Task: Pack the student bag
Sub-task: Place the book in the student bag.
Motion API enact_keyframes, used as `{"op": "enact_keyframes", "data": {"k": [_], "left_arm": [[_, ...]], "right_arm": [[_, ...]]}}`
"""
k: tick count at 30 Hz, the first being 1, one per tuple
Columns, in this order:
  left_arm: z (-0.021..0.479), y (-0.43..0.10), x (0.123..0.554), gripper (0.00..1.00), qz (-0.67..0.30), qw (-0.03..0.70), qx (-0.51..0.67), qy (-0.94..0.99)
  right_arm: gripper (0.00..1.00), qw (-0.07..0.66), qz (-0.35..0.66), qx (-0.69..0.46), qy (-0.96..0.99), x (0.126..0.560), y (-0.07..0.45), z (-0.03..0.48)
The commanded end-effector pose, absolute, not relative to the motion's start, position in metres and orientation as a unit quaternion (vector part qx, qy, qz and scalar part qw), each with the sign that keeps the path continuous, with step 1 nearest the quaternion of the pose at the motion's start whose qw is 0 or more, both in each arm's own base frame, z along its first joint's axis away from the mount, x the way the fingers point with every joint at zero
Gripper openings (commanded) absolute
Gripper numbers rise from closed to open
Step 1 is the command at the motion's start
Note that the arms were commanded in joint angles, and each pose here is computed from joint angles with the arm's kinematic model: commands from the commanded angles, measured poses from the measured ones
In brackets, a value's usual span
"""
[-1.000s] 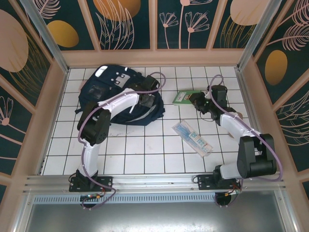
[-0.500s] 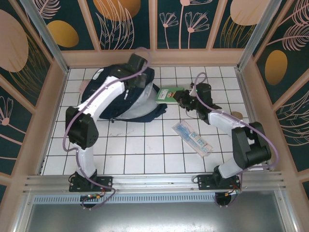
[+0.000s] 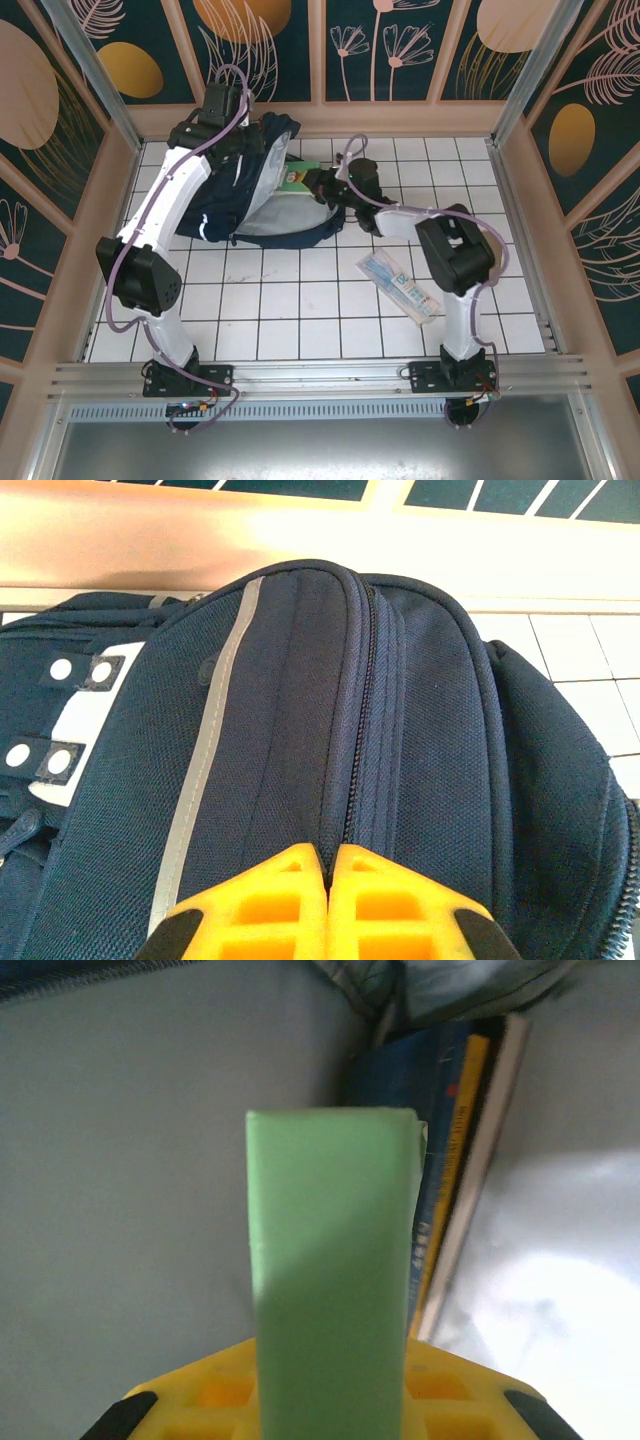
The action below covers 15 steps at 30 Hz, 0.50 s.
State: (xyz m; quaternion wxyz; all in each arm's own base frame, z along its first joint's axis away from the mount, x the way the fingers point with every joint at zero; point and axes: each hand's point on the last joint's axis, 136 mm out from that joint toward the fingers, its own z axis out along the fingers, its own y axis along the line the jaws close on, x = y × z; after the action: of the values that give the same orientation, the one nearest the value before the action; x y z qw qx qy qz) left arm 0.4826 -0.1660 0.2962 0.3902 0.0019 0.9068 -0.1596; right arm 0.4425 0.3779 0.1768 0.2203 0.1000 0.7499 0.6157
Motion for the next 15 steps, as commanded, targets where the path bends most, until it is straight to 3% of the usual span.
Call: {"op": "enact_keyframes", "data": {"k": [1, 7, 11, 15], "left_arm": [[0.384, -0.168, 0.48, 0.0, -0.226, 0.481, -0.013, 0.847], [0.385, -0.169, 0.48, 0.0, -0.24, 0.479, -0.014, 0.844], [0.384, -0.167, 0.48, 0.0, -0.236, 0.48, -0.014, 0.845], [0.383, -0.165, 0.481, 0.0, -0.234, 0.479, -0.013, 0.846]], "right_arm": [[0.0, 0.227, 0.675, 0.074, 0.698, 0.448, 0.415, 0.212], [0.05, 0.183, 0.65, 0.075, 0.734, 0.47, 0.478, 0.173], [0.3, 0.164, 0.595, 0.051, 0.785, 0.477, 0.505, 0.155], [0.43, 0.169, 0.558, 0.047, 0.811, 0.475, 0.496, 0.15]]}}
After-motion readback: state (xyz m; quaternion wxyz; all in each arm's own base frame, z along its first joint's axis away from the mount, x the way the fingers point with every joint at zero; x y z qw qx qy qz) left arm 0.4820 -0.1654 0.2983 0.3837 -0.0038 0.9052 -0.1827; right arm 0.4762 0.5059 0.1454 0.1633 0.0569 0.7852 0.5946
